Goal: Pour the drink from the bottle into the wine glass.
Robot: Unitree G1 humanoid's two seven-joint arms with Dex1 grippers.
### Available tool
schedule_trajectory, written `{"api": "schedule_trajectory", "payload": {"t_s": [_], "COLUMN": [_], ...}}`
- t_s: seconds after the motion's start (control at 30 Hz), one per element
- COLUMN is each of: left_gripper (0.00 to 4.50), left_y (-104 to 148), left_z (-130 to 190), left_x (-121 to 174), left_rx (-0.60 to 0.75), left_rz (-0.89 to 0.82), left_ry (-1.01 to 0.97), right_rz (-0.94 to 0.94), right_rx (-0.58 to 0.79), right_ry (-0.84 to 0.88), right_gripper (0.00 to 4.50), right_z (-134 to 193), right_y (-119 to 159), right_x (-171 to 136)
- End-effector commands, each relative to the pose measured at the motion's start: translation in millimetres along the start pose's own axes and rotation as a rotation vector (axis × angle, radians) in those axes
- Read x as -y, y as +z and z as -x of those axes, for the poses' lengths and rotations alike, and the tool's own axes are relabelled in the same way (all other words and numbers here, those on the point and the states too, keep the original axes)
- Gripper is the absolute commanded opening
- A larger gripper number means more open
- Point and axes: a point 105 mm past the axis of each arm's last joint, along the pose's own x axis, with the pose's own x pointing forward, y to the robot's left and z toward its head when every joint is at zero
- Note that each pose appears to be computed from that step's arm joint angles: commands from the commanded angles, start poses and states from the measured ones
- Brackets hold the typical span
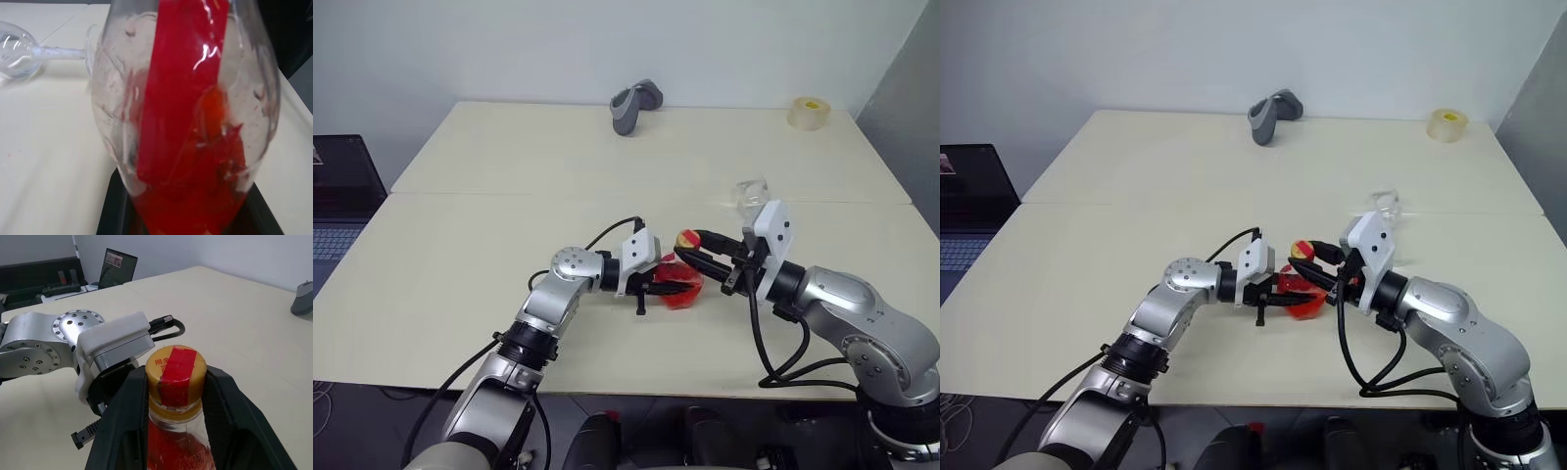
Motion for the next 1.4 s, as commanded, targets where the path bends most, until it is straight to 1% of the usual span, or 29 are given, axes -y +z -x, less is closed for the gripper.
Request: {"api": "schedule_trajectory", "payload": {"t_s": [0.03, 0.23, 0.43, 0.5, 0.63, 0.7, 0.77, 0.83, 0.9, 1.07, 1.17, 1.23, 1.3, 1.4], "left_gripper": [0.77, 0.77, 0.77, 0.77, 0.76, 0.74, 0.74, 0.74, 0.74, 0.73, 0.72, 0.72, 0.72, 0.72], "left_y": [14.6, 16.6, 17.6, 17.6, 17.6, 17.6, 17.5, 17.5, 17.7, 18.1, 17.7, 17.6, 17.7, 17.7], "left_z": [1.2, 0.0, 0.2, 0.4, 1.0, 1.0, 0.8, 1.0, 0.8, 0.2, 0.5, 0.6, 0.7, 1.1], "left_x": [-3.6, -3.0, -2.9, -3.2, -3.5, -3.5, -3.5, -3.5, -3.5, -3.6, -3.3, -3.2, -3.2, -3.5], "left_rx": [0.034, 0.047, 0.054, 0.054, 0.053, 0.052, 0.052, 0.052, 0.053, 0.055, 0.055, 0.055, 0.056, 0.056], "left_rz": [-0.055, -0.053, -0.051, -0.052, -0.051, -0.05, -0.05, -0.05, -0.051, -0.052, -0.05, -0.05, -0.05, -0.05], "left_ry": [0.012, 0.013, 0.016, 0.018, 0.022, 0.023, 0.022, 0.021, 0.019, 0.018, 0.02, 0.022, 0.023, 0.025], "right_rz": [-0.022, -0.129, -0.15, -0.101, 0.183, 0.283, 0.342, 0.36, 0.306, 0.018, -0.116, -0.157, -0.154, -0.046], "right_rx": [0.136, 0.207, 0.203, 0.177, 0.129, 0.126, 0.134, 0.143, 0.159, 0.208, 0.229, 0.236, 0.229, 0.195], "right_ry": [0.049, 0.051, 0.052, 0.039, -0.027, -0.028, -0.015, 0.002, 0.024, 0.068, 0.091, 0.095, 0.091, 0.061], "right_gripper": [1.18, 1.18, 1.18, 1.18, 1.18, 1.18, 1.18, 1.18, 1.18, 1.18, 1.13, 1.12, 1.11, 1.1], "right_z": [1.0, 0.7, 0.5, 0.0, -1.4, -2.5, -3.7, -5.0, -6.0, -4.8, -2.4, -1.9, -2.0, -2.4], "right_y": [28.1, 39.2, 39.6, 36.8, 37.5, 37.6, 36.8, 35.9, 35.0, 31.9, 33.4, 35.4, 36.6, 36.9], "right_x": [-10.1, -9.9, -12.5, -13.0, -9.7, -11.6, -15.7, -19.6, -22.7, -27.2, -27.3, -26.5, -25.9, -23.6]}}
